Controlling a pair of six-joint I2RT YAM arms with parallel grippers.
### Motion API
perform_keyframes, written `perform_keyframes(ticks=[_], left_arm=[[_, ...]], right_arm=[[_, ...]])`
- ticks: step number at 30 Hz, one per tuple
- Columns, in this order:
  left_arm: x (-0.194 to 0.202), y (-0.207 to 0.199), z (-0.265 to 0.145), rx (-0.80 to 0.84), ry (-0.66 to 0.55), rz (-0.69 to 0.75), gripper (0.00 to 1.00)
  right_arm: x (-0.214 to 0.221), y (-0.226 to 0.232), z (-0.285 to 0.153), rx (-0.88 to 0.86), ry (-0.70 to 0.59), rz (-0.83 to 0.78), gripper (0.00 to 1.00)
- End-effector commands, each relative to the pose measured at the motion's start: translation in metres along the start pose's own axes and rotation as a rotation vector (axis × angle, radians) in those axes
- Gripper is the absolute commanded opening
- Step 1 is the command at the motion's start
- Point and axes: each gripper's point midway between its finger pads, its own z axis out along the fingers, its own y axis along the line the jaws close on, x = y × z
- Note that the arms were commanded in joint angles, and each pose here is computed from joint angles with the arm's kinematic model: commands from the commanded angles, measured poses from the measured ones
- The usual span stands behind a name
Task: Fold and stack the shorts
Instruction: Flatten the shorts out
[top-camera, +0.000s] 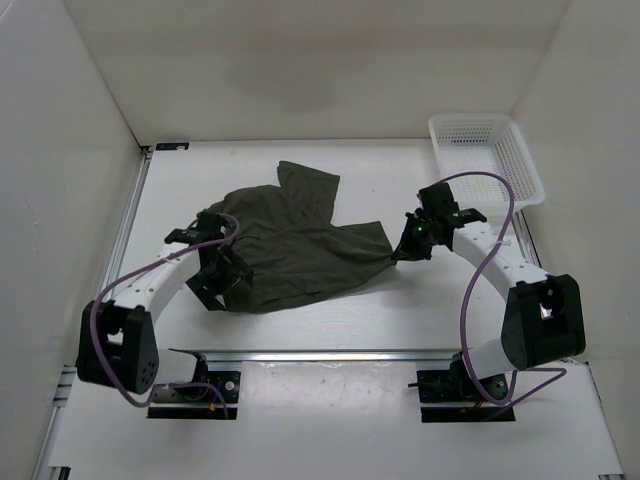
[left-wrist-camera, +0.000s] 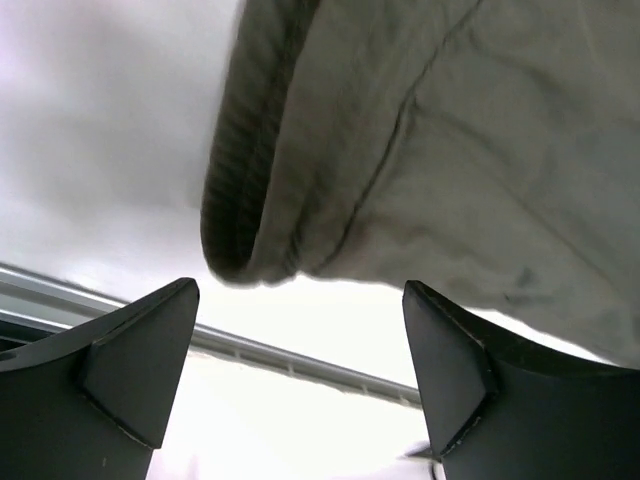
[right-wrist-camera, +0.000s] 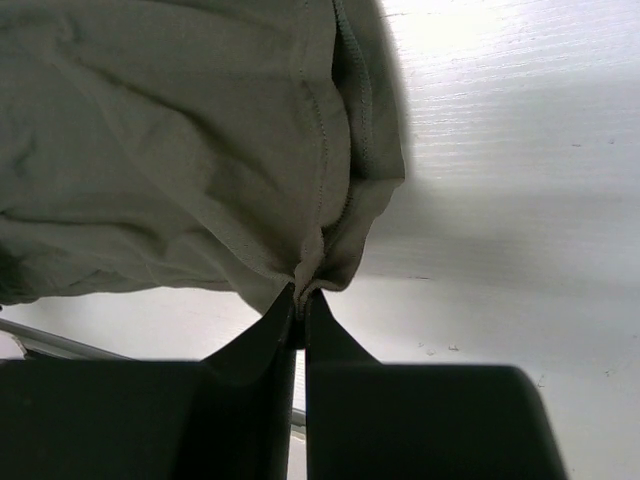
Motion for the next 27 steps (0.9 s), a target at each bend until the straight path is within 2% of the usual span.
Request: perform_keyframes(ticks=[1,6,12,17,19,21,22,23,24,25,27], left_arm=[[0.012,-0.006,-0.012,0.093,0.009,-0.075,0.95],[0.032,0.003,-0.004,0.125,0.046,-0.131,0.98],[0.018,0.006,0.016,0.1,-0.044,-0.147,0.98],[0.009,0.005,0.021,0.072,-0.085,-0.139,0.95],[0.007,0.002,0.023,0.071,-0.085,-0.139,0.9],[0.002,0.003,0.026,0.057,-0.103,-0.14,0.8],[0.002,0.003,0.029,0.052,-0.1,-0.14,0.7],[-0.001,0.001,0.029,0.045,-0.107,-0.13,0.38],[-0.004,-0.001,0.027,0.053,-0.113,-0.12,0.21],[-0.006,-0.005,0.024,0.063,-0.12,-0.106,0.1],[-0.016,-0.009,0.008,0.062,-0.138,-0.07,0.1]], right_arm=[[-0.004,0.008,-0.002,-0.025,-0.016,-0.023,0.0],[0.0,0.013,-0.001,-0.031,-0.008,-0.039,0.0],[-0.002,0.015,-0.005,-0.04,-0.023,-0.043,0.0],[0.003,0.012,-0.005,-0.036,-0.016,-0.041,0.0],[0.003,0.012,-0.005,-0.036,-0.016,-0.041,0.0],[0.003,0.012,-0.005,-0.036,-0.016,-0.041,0.0],[0.003,0.012,-0.005,-0.036,-0.016,-0.032,0.0],[0.003,0.012,-0.005,-0.036,-0.016,-0.032,0.0],[0.003,0.012,-0.005,-0.036,-0.016,-0.032,0.0],[0.003,0.012,-0.005,-0.036,-0.016,-0.032,0.0],[-0.004,0.016,-0.01,-0.039,-0.044,-0.037,0.0]])
